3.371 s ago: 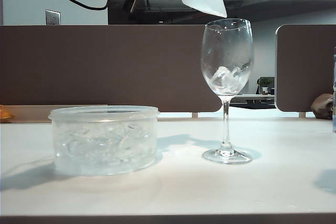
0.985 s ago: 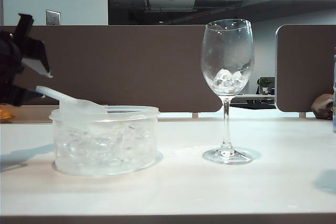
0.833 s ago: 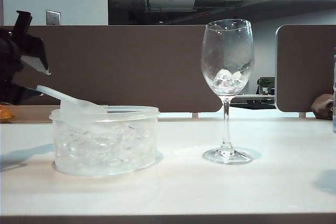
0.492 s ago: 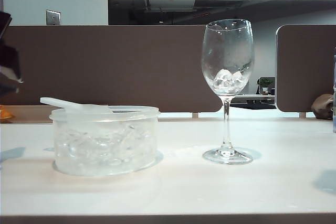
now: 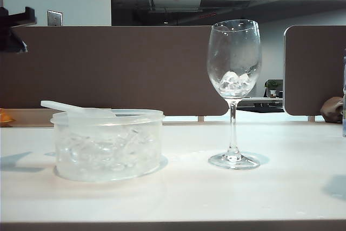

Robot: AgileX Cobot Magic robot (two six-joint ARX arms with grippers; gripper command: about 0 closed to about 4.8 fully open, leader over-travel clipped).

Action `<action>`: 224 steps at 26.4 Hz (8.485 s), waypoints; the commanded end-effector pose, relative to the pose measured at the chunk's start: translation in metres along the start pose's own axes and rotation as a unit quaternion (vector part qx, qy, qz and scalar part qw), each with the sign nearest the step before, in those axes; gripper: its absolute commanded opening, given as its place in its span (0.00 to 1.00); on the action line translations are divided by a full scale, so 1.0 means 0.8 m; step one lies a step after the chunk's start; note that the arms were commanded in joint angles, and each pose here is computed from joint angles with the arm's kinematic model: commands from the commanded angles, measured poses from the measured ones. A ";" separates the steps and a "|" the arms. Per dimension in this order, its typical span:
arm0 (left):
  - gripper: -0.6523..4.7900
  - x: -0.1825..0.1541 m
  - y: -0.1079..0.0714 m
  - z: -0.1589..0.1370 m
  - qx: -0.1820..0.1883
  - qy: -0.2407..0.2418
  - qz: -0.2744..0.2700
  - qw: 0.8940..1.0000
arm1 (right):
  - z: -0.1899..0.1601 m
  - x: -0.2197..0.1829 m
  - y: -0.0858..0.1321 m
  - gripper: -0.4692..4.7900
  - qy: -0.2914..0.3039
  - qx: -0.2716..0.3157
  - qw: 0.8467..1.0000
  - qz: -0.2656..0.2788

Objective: Pick up an ice shovel filled with ice cubes and pour the ice from the shovel into the glass.

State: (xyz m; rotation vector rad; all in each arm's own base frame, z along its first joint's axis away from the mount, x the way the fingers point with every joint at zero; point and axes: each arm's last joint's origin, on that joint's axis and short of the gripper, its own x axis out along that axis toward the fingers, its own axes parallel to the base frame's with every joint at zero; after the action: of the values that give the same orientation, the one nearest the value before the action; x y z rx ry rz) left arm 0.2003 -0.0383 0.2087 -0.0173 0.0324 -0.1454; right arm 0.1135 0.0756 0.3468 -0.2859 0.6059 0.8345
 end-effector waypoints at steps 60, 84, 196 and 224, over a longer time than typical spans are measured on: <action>0.12 -0.133 0.033 -0.063 0.016 0.006 0.106 0.994 | 0.002 -0.002 0.000 0.09 -0.009 -0.002 1.000 -0.001; 0.12 -0.135 0.037 -0.080 -0.002 0.075 0.102 0.992 | 0.002 -0.002 0.000 0.09 -0.009 -0.002 1.000 -0.001; 0.12 -0.135 0.037 -0.080 -0.002 0.075 0.102 0.992 | -0.252 0.083 -0.044 0.09 -0.221 0.210 0.866 -0.396; 0.12 -0.135 0.037 -0.080 -0.002 0.075 0.102 0.992 | -0.251 0.084 -0.043 0.09 -0.228 0.221 0.868 -0.381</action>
State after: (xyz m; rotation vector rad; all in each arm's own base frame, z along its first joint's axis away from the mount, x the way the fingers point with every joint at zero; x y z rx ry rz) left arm 0.0959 0.0058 0.1483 -0.0025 0.1757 0.0599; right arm 0.0958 0.0009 0.1485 0.1022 0.1751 -0.0293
